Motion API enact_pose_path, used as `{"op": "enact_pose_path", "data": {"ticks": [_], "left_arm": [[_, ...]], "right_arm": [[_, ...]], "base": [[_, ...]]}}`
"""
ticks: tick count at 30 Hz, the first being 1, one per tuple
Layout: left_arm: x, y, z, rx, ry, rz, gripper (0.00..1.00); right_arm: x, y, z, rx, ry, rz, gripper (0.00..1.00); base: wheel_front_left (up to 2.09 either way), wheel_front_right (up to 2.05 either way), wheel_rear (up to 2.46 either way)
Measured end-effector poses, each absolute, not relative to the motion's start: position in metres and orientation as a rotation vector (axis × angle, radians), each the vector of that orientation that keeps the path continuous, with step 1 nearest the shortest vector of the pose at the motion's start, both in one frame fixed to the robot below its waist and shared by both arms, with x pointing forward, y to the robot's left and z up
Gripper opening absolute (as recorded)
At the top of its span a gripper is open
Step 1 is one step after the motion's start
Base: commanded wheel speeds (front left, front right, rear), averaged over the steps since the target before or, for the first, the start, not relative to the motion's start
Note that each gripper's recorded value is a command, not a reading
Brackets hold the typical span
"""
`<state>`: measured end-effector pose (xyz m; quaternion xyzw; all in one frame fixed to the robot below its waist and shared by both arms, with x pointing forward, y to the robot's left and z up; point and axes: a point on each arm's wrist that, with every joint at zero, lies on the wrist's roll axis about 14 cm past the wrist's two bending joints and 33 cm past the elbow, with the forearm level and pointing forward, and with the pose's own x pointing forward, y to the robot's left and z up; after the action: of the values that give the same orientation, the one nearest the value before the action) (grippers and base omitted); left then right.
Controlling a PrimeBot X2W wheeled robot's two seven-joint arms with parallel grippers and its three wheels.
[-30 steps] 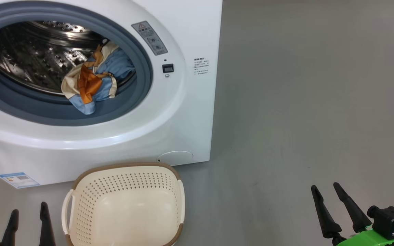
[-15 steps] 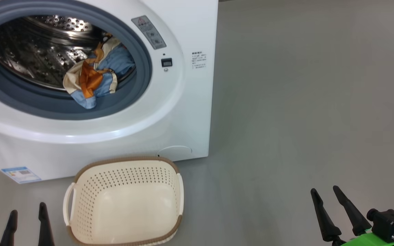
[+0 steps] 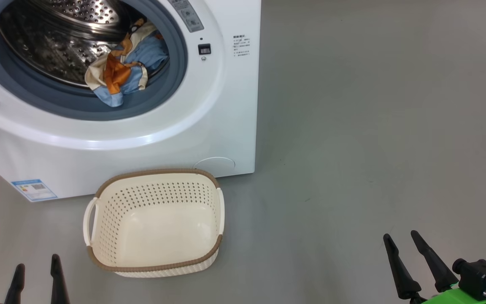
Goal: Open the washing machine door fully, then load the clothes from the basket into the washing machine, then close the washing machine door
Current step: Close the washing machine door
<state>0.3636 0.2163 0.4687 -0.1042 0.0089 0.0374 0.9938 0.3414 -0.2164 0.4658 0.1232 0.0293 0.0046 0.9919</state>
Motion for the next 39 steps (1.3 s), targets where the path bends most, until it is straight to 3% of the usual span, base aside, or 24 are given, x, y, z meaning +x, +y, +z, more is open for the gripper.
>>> {"op": "enact_pose_path", "data": {"ticks": [13, 39], "left_arm": [[0.352, 0.235, 0.466, -0.232, 0.018, 0.139, 1.00], [0.256, 0.313, 0.462, -0.276, 0.003, 0.487, 1.00]], "right_arm": [[0.349, -0.200, 0.466, 0.250, 0.063, 0.064, 1.00], [0.391, -0.058, 0.469, 0.239, 0.101, 0.512, 1.00]], "base": [[-0.04, 0.04, 0.00], [0.00, 0.00, 0.00]]}}
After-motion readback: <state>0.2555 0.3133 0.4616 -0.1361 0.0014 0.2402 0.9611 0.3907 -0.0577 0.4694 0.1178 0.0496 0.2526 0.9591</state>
